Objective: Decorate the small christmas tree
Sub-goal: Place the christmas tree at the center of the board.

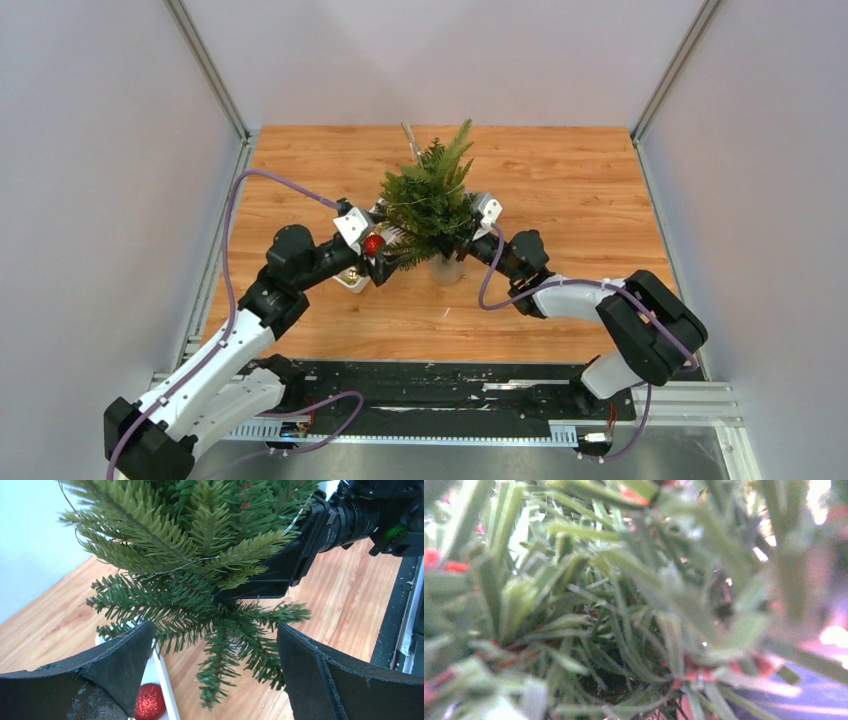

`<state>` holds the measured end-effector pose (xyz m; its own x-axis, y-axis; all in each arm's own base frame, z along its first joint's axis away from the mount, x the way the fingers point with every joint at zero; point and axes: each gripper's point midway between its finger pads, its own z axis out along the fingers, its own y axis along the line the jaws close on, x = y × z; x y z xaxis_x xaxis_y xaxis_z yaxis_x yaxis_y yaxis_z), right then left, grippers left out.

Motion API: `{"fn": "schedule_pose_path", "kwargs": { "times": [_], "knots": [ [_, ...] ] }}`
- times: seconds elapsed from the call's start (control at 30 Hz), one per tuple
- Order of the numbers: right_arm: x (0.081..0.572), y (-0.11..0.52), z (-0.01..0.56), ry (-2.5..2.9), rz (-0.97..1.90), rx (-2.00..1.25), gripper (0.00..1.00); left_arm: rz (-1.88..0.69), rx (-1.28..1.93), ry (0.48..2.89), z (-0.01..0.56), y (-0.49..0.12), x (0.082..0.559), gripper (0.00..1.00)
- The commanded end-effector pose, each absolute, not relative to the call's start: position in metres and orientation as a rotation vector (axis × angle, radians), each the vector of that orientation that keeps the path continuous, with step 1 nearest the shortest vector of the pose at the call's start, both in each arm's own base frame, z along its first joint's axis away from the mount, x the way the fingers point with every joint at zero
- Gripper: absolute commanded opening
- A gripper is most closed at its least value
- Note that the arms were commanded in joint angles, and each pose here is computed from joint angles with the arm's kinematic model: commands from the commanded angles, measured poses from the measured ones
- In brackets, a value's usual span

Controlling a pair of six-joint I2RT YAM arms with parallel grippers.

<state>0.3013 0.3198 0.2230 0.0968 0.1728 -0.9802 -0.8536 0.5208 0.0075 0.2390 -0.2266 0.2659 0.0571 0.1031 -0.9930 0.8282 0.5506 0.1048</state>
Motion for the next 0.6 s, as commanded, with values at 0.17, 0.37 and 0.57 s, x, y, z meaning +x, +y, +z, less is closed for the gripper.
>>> {"fn": "schedule_pose_path", "kwargs": {
  "times": [0.17, 0.37, 0.57],
  "knots": [
    [0.29, 0.318, 0.313, 0.855, 0.914, -0.607, 0.0, -0.601, 0.837, 1.305, 0.309, -0.225, 0.255, 1.0],
    [0.294, 0.321, 0.265, 0.957, 0.917, -0.648, 0.0, -0.596, 0.843, 1.312, 0.303, -0.225, 0.257, 1.0],
    [0.294, 0.319, 0.256, 0.979, 0.885, -0.674, 0.0, -0.596, 0.836, 1.32, 0.3, -0.223, 0.257, 1.0]
  ]
}}
